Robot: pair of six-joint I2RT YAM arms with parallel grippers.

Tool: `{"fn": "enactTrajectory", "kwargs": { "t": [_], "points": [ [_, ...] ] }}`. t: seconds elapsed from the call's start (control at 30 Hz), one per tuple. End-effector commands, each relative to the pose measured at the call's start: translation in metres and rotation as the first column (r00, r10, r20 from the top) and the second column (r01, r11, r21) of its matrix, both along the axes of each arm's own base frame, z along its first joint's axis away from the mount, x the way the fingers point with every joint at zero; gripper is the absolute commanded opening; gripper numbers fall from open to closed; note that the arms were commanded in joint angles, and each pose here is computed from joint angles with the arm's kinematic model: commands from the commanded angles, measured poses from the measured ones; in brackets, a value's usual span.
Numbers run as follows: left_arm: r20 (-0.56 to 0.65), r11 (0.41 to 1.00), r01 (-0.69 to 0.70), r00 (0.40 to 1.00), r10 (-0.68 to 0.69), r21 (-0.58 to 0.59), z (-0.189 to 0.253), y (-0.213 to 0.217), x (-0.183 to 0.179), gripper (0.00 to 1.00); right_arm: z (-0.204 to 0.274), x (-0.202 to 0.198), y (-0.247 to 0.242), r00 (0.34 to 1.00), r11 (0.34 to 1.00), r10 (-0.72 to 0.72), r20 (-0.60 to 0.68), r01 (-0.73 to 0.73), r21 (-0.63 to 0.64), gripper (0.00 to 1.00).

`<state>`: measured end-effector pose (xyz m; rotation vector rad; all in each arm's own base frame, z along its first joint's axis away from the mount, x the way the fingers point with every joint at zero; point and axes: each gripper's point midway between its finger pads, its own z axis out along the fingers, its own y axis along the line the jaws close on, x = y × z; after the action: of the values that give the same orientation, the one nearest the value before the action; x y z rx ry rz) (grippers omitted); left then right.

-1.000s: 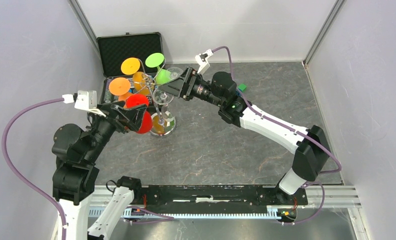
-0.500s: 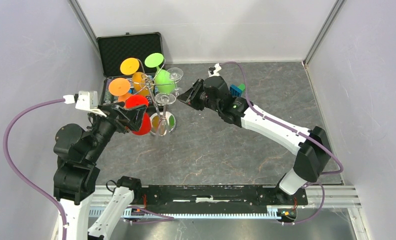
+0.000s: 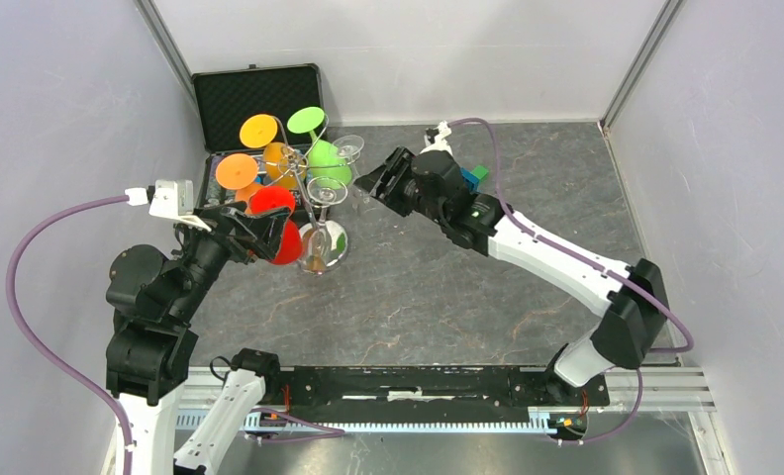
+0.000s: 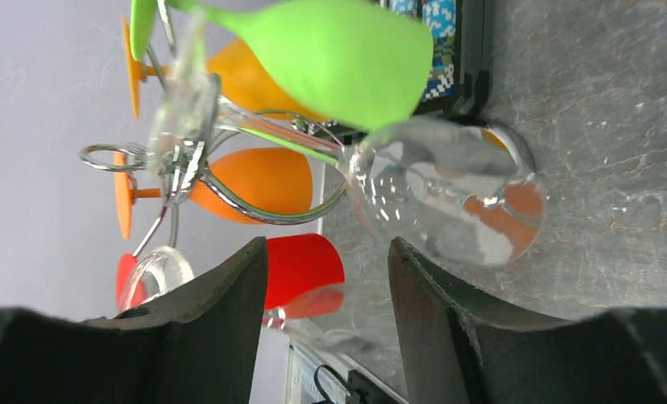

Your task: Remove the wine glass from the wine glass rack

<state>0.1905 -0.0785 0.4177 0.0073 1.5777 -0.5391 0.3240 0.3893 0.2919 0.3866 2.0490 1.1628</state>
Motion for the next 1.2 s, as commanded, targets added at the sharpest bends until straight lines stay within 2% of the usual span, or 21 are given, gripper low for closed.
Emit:
{"fn": "enactTrajectory", "kwargs": {
  "t": [0.0,0.13,0.27,0.4,0.63,0.97,1.17],
  "points": [
    [0.035,0.999,-0.006,0.999,0.005,0.036,0.005,0.002,0.001,1.00,0.048,0.001,-0.029,0.988,0.996,-0.089,0.125,0.085,0.037,0.61],
    [0.035,0.999,-0.009,0.999,0.008,0.039,0.005,0.003,0.002,1.00,0.068,-0.007,-0.034,0.982,0.996,-0.071,0.176,0.061,0.066,0.67],
    [0.037,0.999,-0.010,0.999,0.008,0.040,0.006,0.003,0.002,1.00,0.087,-0.022,-0.026,0.968,0.990,0.012,0.251,-0.045,0.130,0.81],
    [0.034,0.999,-0.008,0.999,0.007,0.041,0.005,0.002,0.003,1.00,0.100,-0.037,-0.013,0.947,0.971,0.102,0.305,-0.160,0.175,0.84],
    [0.035,0.999,-0.002,0.999,0.000,0.037,0.006,0.001,0.002,1.00,0.102,-0.056,0.017,0.911,0.914,0.276,0.307,-0.348,0.211,0.84],
    [0.030,0.999,0.005,1.000,-0.006,0.036,0.004,0.000,0.003,1.00,0.083,-0.042,0.021,0.934,0.944,0.257,0.248,-0.298,0.145,0.81],
    [0.026,0.999,0.006,1.000,-0.007,0.034,0.002,0.000,0.004,1.00,0.075,-0.036,0.030,0.945,0.937,0.247,0.213,-0.289,0.194,0.76]
  ]
}}
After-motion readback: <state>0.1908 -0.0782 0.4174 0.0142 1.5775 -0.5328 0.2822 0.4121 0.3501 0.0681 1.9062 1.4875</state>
